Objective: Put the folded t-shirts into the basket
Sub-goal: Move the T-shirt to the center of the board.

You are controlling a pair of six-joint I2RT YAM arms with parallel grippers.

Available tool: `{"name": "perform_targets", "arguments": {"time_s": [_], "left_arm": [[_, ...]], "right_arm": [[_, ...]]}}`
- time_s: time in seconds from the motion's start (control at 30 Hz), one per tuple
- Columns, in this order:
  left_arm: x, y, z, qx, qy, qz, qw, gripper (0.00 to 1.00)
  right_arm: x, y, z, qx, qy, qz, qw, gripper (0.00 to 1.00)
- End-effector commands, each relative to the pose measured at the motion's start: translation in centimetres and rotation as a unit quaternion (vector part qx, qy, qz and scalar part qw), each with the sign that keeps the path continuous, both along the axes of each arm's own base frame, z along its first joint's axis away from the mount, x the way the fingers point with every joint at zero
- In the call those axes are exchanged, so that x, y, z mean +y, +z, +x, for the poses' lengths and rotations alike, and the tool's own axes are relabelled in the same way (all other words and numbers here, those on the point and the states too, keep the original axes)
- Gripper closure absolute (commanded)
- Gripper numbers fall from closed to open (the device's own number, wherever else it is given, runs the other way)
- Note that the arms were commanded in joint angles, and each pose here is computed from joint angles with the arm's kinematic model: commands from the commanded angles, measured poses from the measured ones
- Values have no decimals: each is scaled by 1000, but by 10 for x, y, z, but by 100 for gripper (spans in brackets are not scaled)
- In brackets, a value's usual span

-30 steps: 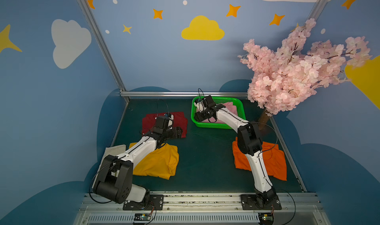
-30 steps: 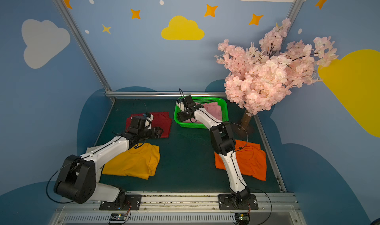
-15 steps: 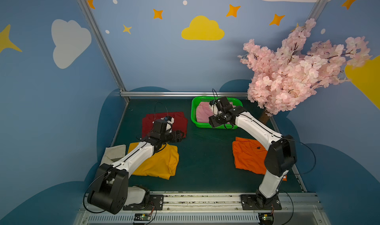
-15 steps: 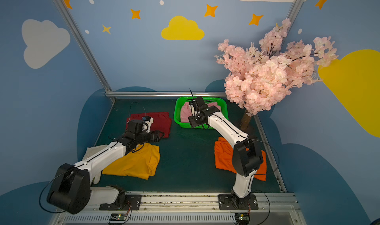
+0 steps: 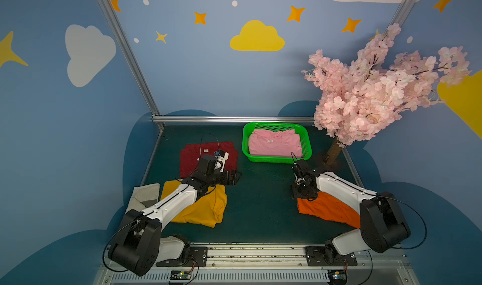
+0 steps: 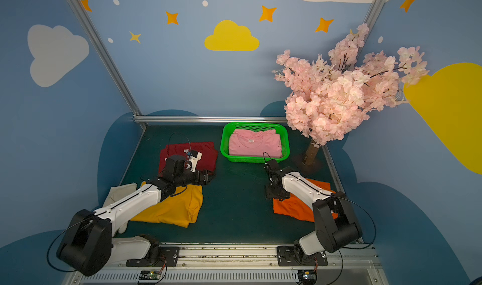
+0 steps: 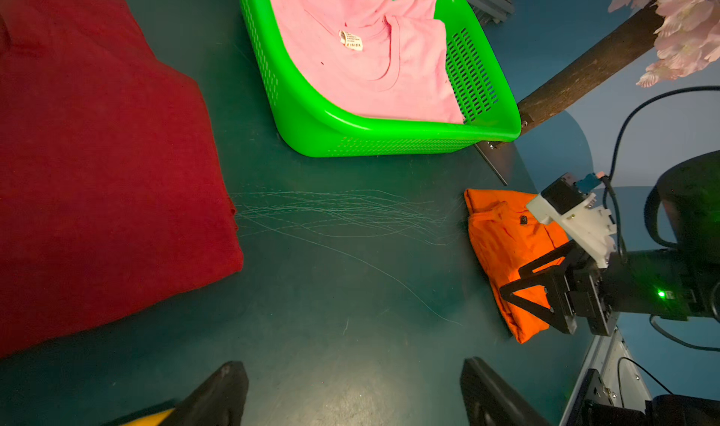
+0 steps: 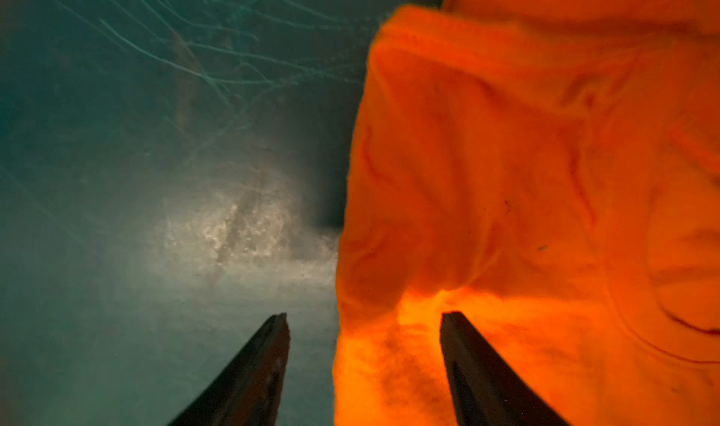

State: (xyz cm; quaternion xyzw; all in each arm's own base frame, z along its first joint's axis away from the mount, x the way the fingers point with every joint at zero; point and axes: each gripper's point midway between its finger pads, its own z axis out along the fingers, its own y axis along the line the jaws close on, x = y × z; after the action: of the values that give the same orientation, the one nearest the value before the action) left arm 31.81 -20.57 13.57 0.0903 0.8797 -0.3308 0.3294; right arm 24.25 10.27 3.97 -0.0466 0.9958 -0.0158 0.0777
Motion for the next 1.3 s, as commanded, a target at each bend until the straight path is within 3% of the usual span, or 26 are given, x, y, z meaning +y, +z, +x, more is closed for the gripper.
{"name": "perform_targets", "arguments": {"time_s": [0.0,0.3,0.43,0.57,0.73,0.93,1.03,1.27], "left_arm": [[-9,1,1,0,-12,-9,1000,11],[-5,-6,-2,2,-10,7,1000,11],[6,-17,-4,12,9,22,1000,11],[18,-26,-7,25,28,29,999,11],[30,-37,-19,33,41,38,998,11],[20,-46,-35,52,21,21,998,11],[1,-52,-40,52,-7,26,998,11],[-41,-70,-38,63,-63,62,994,11]], "right_arm": [[3,-10,-4,19,-27,23,999,44],[27,-32,-14,59,2,38,998,82],[85,-23,-17,50,50,95,993,92],[164,-1,-29,38,130,139,981,93],[231,25,-42,33,184,190,964,76],[228,60,-32,9,182,248,951,46],[187,57,-17,5,142,245,959,39],[43,38,29,-44,-19,160,986,28]]}}
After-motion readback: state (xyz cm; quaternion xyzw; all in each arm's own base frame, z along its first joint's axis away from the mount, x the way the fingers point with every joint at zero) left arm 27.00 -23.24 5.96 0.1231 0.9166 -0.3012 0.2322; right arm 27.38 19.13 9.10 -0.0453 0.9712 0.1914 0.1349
